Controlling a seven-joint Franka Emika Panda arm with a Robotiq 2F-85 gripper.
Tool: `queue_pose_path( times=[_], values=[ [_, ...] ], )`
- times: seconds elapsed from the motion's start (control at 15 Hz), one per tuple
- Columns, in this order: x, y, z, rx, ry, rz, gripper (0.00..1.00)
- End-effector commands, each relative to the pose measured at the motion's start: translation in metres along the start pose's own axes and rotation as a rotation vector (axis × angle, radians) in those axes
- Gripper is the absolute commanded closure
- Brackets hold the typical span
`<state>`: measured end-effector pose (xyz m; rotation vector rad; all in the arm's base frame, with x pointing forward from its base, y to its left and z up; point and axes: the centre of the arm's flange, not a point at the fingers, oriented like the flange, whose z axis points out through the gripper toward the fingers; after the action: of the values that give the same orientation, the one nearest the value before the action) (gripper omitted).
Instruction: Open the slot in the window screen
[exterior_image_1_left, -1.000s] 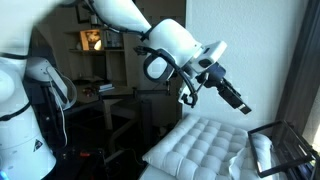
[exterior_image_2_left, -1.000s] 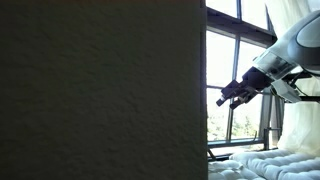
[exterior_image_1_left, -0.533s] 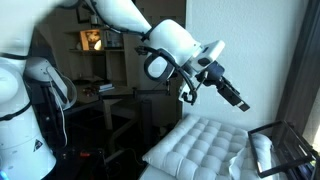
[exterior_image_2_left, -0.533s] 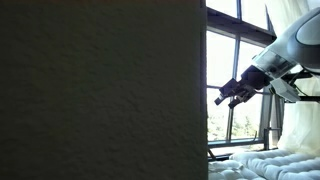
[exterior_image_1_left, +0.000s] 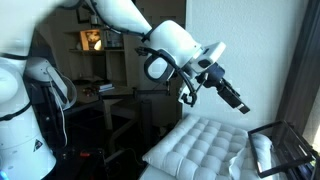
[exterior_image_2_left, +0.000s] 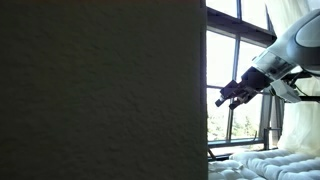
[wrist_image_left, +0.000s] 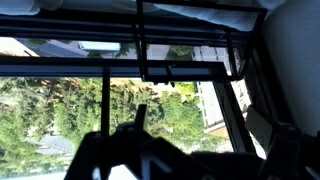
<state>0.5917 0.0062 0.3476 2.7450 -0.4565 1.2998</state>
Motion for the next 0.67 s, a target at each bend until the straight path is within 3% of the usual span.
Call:
queue_pose_path(
  times=[0.0, 0.6],
  values=[
    [0.008, 0.011, 0.01, -0.018, -0.025, 0.04, 0.0],
    [0.029, 0.062, 0.038, -0.066, -0.108, 0.177, 0.0]
  ],
)
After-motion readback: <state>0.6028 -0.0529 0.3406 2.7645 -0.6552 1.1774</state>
